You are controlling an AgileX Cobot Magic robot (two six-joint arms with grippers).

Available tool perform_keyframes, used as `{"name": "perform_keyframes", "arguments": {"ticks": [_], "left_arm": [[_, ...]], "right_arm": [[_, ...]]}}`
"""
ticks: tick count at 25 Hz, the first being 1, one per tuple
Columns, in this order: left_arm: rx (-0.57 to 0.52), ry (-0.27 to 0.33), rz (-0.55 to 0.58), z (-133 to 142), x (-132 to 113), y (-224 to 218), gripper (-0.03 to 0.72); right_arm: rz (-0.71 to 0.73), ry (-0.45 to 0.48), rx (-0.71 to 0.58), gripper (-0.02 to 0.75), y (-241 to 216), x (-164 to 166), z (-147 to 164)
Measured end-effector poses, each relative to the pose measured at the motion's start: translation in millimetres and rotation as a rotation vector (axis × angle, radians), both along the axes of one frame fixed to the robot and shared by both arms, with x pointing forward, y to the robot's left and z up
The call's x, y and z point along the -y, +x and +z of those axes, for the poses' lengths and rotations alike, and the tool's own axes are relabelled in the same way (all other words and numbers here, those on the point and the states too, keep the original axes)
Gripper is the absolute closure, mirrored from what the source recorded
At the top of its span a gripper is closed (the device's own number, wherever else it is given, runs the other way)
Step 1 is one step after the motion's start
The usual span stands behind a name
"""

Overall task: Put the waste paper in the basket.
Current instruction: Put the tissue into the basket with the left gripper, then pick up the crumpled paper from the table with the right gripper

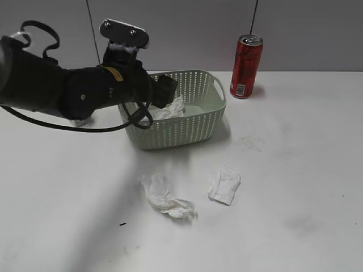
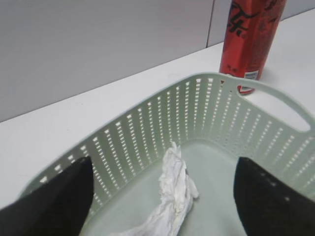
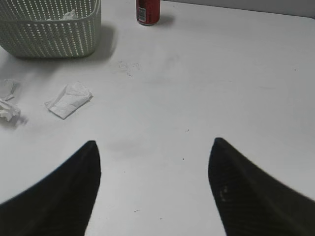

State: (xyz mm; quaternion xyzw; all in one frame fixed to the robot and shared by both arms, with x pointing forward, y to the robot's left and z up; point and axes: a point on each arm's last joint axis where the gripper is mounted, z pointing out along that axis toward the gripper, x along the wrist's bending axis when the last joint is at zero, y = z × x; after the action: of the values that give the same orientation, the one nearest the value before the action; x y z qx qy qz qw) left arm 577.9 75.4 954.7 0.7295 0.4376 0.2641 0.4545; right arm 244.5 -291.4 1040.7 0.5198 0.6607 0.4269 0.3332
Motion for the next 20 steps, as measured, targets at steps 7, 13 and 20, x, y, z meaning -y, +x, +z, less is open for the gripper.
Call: {"name": "perform_keyframes", "arguments": {"ticks": [7,13,20], "left_arm": [[-0.134,0.002,-0.023,64.6,-26.3,-6.9,0.078],[-0.334,0.046,-0.009,112.6,-72.6,-6.8,0.095],[-0.600,0.233,0.053,119.4,-137.4,-19.0,0.095]], "right_arm": [[0.000,0.001,0.000,0.219,0.0,0.0,0.0],[-0.001,0.000,0.000,0.219,0.0,0.1,0.0],[-0.006,-0.008,0.001,0.219,0.2,0.8,-0.1]]}}
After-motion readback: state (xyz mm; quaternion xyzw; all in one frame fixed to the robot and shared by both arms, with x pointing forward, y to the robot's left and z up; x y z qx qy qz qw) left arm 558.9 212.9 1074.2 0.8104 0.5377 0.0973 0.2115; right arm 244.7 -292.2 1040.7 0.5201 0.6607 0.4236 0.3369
